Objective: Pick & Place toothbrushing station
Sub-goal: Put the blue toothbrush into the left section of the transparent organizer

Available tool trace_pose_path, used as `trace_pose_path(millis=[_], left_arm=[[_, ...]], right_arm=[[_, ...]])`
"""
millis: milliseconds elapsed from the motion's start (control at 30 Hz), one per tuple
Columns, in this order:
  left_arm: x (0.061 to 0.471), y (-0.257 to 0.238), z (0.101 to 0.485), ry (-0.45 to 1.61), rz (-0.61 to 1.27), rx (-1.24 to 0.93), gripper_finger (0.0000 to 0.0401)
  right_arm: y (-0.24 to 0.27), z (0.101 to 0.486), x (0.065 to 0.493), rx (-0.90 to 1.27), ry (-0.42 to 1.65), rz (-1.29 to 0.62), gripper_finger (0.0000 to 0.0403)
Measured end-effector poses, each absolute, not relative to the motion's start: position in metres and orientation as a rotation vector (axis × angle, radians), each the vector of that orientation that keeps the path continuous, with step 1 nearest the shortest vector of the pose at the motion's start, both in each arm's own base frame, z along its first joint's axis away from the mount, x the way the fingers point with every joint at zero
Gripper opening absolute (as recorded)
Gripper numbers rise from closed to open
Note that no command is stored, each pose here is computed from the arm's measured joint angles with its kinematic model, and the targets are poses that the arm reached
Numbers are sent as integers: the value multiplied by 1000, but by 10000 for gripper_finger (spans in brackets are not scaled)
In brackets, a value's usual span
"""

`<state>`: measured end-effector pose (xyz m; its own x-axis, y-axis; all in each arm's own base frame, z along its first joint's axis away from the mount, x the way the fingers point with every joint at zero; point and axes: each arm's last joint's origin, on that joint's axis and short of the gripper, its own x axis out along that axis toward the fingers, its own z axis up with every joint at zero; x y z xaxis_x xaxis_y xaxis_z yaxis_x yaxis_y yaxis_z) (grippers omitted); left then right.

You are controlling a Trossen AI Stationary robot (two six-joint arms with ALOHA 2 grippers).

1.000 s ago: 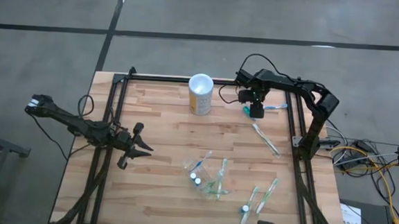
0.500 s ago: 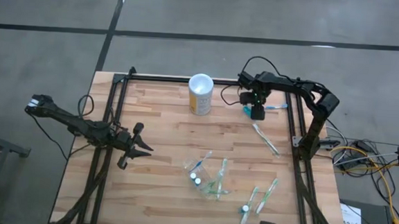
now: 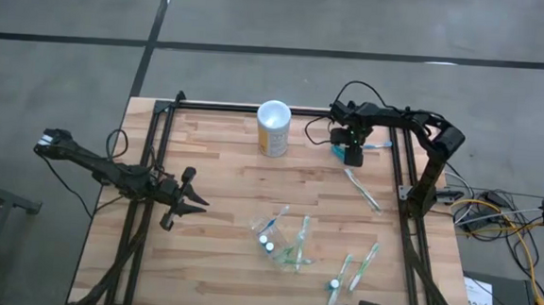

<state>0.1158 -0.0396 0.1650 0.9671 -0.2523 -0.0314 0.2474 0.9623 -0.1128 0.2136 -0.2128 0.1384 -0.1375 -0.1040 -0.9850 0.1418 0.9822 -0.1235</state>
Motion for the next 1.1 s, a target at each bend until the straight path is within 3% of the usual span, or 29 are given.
trace_pose_path(millis=[233, 700, 1100], left_arm=[[116, -40, 165, 46, -253, -108, 85], [116, -40, 165, 46, -253, -108, 85], [116, -40, 165, 46, -253, -108, 85]], right_arm=[[-213, 139, 215, 11, 1697, -193, 128], [-219, 144, 219, 66, 1660, -319, 16], [-220, 149, 220, 151, 1644, -446, 13]])
